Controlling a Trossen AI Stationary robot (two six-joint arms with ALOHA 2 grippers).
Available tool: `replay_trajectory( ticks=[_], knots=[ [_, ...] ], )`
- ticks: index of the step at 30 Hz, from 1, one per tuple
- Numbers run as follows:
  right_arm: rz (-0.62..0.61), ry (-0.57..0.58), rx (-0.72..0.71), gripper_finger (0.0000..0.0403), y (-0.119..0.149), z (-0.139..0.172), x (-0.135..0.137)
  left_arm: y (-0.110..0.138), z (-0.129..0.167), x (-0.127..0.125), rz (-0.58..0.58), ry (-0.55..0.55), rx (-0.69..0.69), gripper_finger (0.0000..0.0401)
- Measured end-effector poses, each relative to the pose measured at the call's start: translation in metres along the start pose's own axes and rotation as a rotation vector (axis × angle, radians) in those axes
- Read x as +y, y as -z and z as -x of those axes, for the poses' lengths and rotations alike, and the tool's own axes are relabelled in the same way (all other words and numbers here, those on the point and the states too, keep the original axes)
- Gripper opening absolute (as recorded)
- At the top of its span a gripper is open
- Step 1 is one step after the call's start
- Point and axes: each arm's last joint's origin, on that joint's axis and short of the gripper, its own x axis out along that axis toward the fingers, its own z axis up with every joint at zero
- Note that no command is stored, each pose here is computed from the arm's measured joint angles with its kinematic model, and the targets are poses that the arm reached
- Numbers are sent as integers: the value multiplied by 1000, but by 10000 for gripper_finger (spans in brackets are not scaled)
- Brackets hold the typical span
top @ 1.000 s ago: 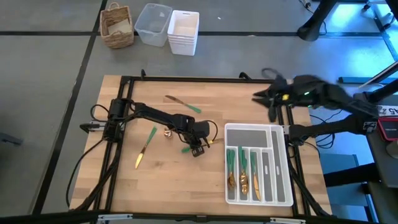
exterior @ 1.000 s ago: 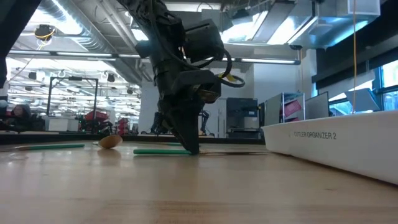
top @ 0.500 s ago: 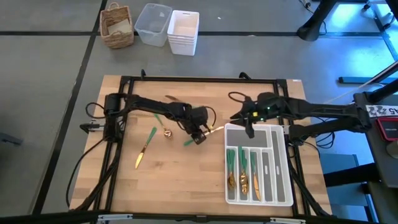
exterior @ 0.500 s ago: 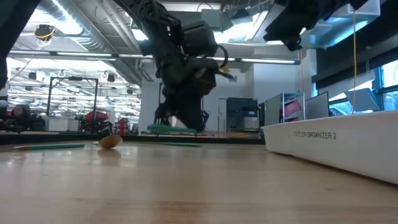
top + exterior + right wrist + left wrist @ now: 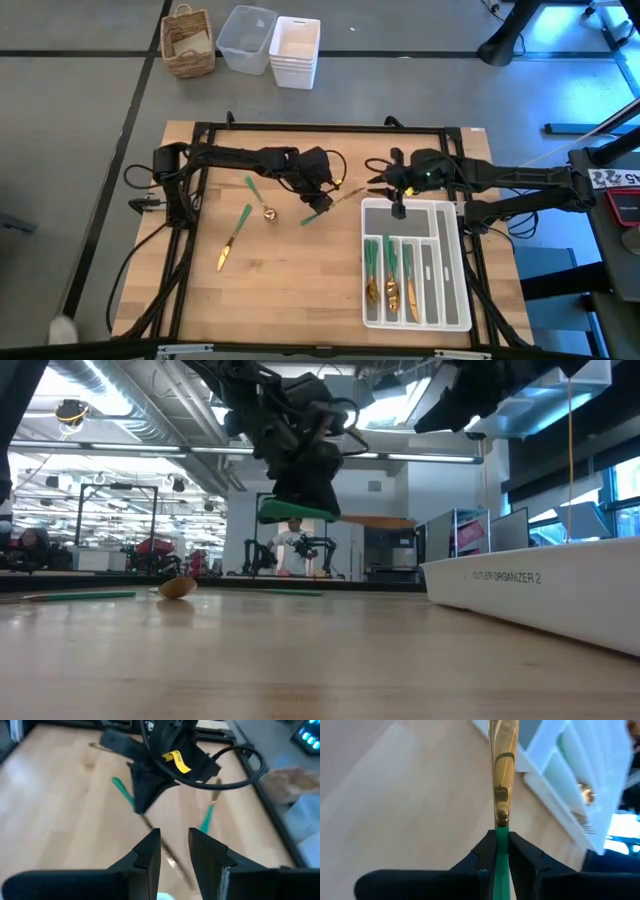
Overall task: Sort silverware
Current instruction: Put the green table in the white silverware tray
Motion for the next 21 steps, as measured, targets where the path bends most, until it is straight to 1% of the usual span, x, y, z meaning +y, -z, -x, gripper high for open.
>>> replay_trajectory(
  ticks=[3, 5, 10, 16, 18, 21],
  knots=[
    [111, -1, 6, 101, 0, -2, 0, -2, -1, -5, 6, 56, -9, 33],
    [164, -14, 22, 101, 2, -6, 0, -3, -1, -8, 11, 84, -27, 33],
    [241, -92, 63, 101, 7, -22, 2, -10, 0, -15, 34, 171, -68, 33],
    [295, -117, 120, 101, 14, -39, 3, -14, 1, -18, 45, 202, -99, 33],
    [339, -129, 122, 101, 15, -43, 8, -14, 1, -18, 67, 204, -98, 33],
    [435, -111, 116, 101, 13, -48, 17, -14, 1, -18, 69, 204, -97, 33]
  ],
)
